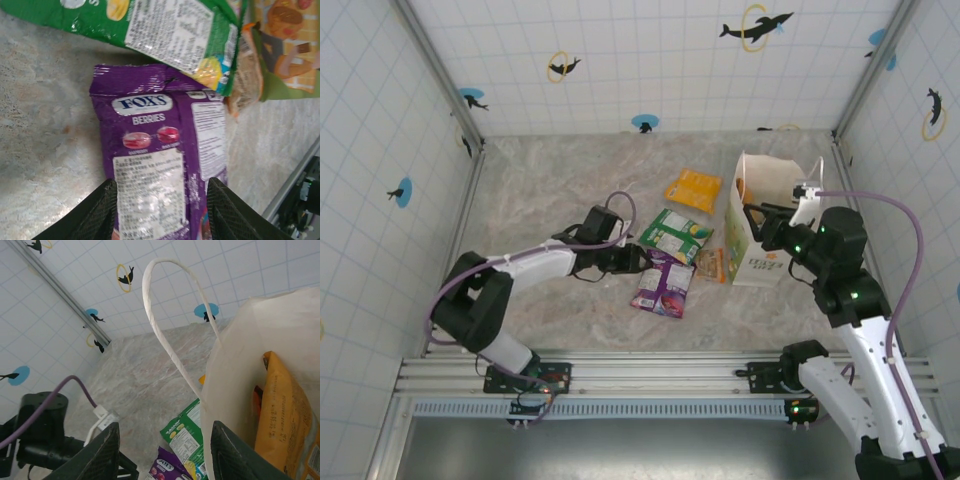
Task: Place the snacks into the paper bag
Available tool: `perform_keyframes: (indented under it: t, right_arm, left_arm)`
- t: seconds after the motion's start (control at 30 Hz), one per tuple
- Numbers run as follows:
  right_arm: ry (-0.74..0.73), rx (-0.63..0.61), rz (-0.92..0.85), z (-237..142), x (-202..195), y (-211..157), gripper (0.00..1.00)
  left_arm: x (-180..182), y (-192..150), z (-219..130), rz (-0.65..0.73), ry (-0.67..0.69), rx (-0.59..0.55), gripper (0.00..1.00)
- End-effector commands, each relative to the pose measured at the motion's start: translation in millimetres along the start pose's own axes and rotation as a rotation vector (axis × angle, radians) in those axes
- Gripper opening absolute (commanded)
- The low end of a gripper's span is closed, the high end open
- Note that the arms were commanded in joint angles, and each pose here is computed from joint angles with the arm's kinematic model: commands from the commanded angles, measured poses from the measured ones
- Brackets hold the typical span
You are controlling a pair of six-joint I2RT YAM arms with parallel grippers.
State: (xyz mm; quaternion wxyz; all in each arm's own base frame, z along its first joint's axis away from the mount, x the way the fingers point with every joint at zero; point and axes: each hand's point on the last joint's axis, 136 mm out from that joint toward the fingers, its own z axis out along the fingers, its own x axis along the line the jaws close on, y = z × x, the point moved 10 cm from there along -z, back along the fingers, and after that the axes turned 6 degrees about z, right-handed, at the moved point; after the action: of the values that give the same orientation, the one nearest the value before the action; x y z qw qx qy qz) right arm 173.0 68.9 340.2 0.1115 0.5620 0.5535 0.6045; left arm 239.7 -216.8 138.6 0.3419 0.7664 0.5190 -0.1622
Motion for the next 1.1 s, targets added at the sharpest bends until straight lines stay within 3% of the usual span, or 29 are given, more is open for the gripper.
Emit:
perform_keyframes:
  t: [0.0,0.23,1.07]
  right_arm:
    - [0.031,-0.017,0.007,-1.8,0.1,-2.4,0.50]
    - [0.044,-0.001,-0.001,-1.1,0.2,-4.5,0.51]
    - [0.077,-0.013,-0.044,-5.5,0.6,-10.3,0.51]
  left_arm:
    - [-3.1,16.0,7.1,0.036,-0.008,-0.022,0.50]
    - [4.3,27.7,28.8,0.032,-0.003,0.026,0.51]
    - [13.2,-8.5,44.8,-0.041,-0.016,0.145,0.46]
